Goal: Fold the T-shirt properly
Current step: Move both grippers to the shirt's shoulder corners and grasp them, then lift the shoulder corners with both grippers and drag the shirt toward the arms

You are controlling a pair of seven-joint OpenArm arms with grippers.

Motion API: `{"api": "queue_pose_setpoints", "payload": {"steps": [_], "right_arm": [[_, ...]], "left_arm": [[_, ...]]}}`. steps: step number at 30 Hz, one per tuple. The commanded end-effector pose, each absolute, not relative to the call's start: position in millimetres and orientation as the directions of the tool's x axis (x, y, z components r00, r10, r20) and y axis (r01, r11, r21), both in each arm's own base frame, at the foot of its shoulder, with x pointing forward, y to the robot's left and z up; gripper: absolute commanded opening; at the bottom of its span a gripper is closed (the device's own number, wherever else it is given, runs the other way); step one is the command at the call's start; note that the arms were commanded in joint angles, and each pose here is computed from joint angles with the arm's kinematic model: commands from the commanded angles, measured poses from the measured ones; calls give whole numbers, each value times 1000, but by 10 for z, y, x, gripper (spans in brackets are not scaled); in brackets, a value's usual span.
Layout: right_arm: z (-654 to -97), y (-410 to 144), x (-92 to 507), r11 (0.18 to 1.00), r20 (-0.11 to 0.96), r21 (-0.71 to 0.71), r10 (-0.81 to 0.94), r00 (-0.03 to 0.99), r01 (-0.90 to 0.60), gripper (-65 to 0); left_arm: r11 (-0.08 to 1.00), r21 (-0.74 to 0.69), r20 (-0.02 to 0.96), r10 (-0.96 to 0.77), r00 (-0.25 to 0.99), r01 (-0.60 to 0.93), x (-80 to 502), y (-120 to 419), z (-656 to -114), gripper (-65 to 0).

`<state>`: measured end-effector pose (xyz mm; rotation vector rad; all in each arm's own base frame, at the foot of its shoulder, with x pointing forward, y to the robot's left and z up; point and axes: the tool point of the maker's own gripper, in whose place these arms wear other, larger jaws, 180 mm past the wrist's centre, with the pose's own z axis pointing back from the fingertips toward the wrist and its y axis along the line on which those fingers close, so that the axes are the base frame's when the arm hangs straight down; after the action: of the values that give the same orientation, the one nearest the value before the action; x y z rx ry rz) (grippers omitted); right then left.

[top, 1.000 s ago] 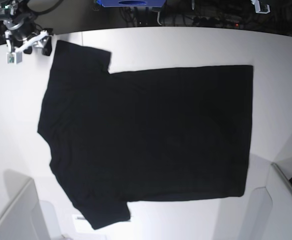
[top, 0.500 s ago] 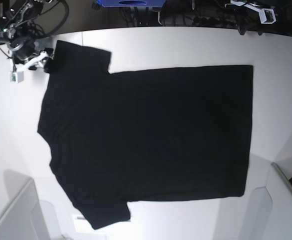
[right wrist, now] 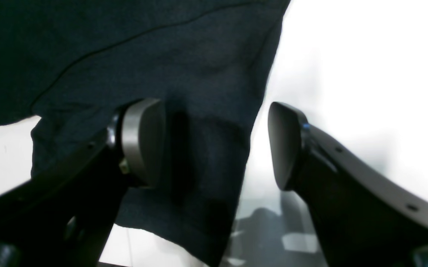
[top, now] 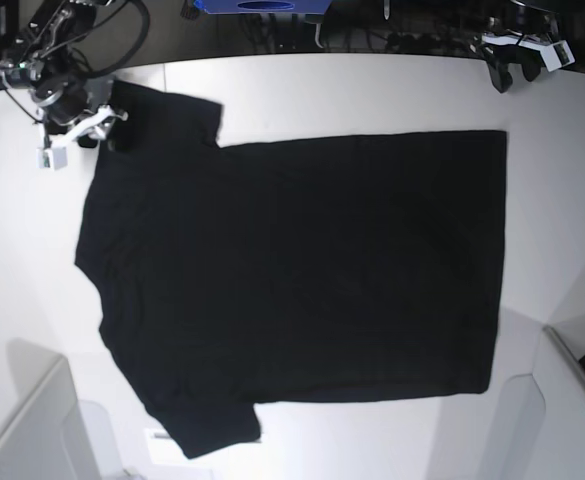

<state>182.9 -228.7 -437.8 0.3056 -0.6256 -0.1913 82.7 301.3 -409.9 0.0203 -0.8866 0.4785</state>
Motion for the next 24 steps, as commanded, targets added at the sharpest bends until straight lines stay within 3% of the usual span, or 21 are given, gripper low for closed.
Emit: {"api": "queue_pose_setpoints", "payload": {"steps": [1, 4, 8, 11, 18, 23, 24], "right_arm": [[-4475, -2264, 1669, 942, 485, 323, -244, 840, 87, -254], [-4476, -2264, 1664, 942, 485, 323, -244, 840, 87, -287], [-4481, -2267, 1658, 942, 483, 324, -245, 841, 89, -431], [-4481, -2263, 1660, 942, 483, 324, -244, 841, 88, -503], [-4482, -2269, 1653, 943, 481, 322, -241, 843, 86, -524], [-4481, -2275, 1653, 944, 481, 320, -240, 843, 85, -650], [-4481, -2275, 1653, 944, 481, 320, -240, 843, 85, -650]], "left_arm": [[896, -169, 771, 380, 511, -411, 892, 3107, -4017, -281], [861, -190, 747, 439, 499, -472, 939, 3161, -4097, -281], [818, -232, 719, 509, 473, -526, 1040, 3202, -4133, -280], [819, -279, 686, 536, 492, -502, 1211, 3126, -4165, -281], [786, -345, 625, 600, 499, -513, 1479, 3041, -4245, -283], [776, -378, 600, 620, 505, -505, 1628, 2942, -4264, -283], [776, -379, 600, 621, 505, -503, 1638, 2939, -4262, -283]]}}
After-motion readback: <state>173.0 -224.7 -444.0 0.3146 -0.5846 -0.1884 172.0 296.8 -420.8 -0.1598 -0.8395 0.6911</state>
